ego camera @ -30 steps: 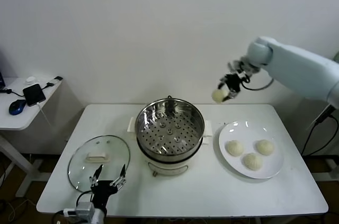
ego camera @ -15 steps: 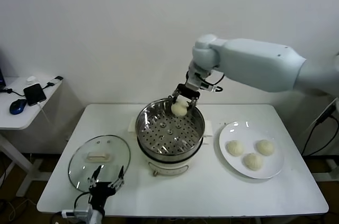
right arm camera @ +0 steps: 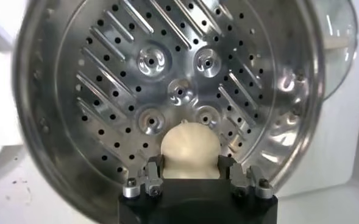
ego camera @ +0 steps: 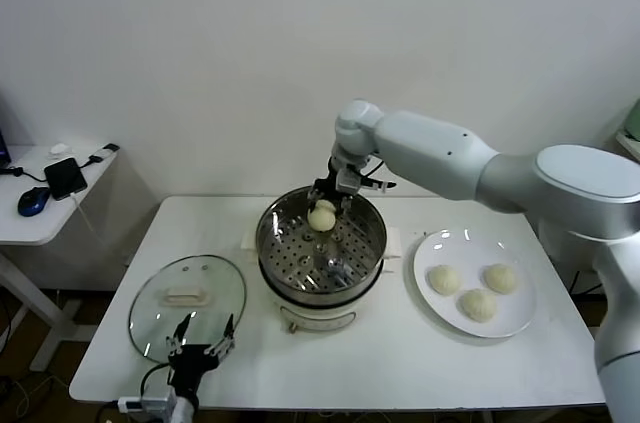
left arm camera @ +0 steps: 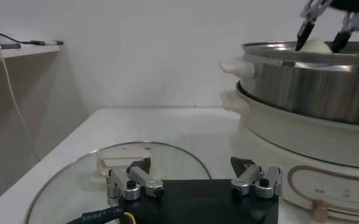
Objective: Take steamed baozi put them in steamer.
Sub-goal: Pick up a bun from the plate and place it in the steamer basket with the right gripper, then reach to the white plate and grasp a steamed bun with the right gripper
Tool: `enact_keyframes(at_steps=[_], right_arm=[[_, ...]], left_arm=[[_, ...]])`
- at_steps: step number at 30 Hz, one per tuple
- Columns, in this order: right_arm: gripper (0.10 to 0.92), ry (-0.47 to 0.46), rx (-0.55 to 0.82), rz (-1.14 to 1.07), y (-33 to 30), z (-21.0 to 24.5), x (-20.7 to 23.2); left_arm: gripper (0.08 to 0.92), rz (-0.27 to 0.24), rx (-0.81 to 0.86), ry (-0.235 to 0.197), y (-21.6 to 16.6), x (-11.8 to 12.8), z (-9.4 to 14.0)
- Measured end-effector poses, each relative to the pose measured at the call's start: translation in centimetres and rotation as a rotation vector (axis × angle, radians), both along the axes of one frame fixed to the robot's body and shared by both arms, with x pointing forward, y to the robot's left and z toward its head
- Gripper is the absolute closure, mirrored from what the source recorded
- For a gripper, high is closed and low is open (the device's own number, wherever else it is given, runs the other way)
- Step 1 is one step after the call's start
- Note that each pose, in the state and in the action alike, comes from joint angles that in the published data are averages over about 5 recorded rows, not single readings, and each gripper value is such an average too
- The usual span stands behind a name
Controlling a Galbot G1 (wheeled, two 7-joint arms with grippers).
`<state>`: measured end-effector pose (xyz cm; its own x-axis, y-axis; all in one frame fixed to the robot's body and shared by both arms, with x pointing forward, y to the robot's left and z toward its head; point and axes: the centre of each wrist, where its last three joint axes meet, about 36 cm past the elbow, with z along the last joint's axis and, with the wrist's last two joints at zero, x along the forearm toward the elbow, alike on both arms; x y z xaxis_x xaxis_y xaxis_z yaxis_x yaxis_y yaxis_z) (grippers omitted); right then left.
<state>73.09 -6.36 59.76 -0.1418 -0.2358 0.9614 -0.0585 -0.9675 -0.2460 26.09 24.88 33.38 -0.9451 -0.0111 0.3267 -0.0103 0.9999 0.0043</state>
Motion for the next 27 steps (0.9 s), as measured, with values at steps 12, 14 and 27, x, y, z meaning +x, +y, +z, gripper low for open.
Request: enact_keyframes(at_steps=[12,14,27], right_arm=[[0.201,0.033,0.053,-0.004,-0.8,1.5,0.7],[0.200,0.040,0.067,-0.023,-1.3,3.2,0.7],[0.200,0.089,0.130,-0.633,-16.4,12.8,-0.8]], left_arm=[[0.177,-0.001,-0.005,-0.005,-0.2,0.0,0.1],[0.177,0.000,-0.006,-0.007,-0.3,0.0,0.2],[0.177,-0.005,-0.009,-0.024,-0.5,-0.1,0.6]])
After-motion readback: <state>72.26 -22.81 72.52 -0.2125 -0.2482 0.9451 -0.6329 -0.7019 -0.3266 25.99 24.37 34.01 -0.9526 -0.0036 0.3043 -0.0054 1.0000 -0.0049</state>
